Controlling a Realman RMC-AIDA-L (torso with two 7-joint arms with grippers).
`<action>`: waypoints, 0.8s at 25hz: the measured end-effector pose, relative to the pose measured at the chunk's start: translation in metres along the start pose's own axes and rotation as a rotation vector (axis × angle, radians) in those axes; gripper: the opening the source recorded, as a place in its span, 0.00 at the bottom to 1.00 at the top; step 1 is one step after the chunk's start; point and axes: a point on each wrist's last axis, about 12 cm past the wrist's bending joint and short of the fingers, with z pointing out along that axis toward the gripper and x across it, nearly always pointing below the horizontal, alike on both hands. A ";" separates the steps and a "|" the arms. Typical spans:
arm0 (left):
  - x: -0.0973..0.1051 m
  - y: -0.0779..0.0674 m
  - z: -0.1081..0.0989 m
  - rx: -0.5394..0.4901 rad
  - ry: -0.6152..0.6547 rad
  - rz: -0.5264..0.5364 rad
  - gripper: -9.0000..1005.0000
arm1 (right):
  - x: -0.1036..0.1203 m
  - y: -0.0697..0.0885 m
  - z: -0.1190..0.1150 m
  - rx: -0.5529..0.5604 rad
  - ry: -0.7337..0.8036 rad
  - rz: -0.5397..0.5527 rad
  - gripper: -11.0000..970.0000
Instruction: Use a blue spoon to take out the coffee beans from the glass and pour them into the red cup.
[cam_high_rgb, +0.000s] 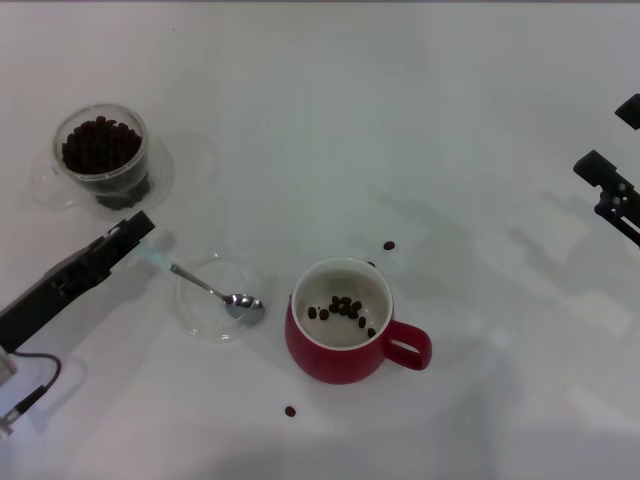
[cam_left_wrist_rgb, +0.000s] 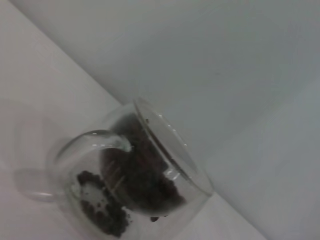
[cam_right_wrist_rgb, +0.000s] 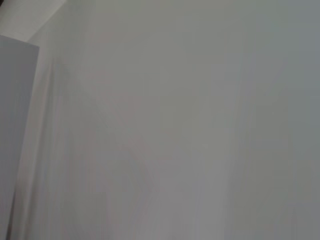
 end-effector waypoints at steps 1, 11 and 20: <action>0.000 0.001 -0.002 -0.005 -0.002 0.000 0.27 | 0.000 0.000 0.000 -0.001 0.001 -0.001 0.69; -0.010 0.012 -0.028 -0.065 -0.068 0.103 0.50 | -0.001 0.000 -0.002 -0.006 0.000 -0.005 0.69; -0.047 0.006 -0.073 -0.035 -0.193 0.474 0.50 | -0.002 0.003 -0.002 -0.010 -0.013 0.001 0.69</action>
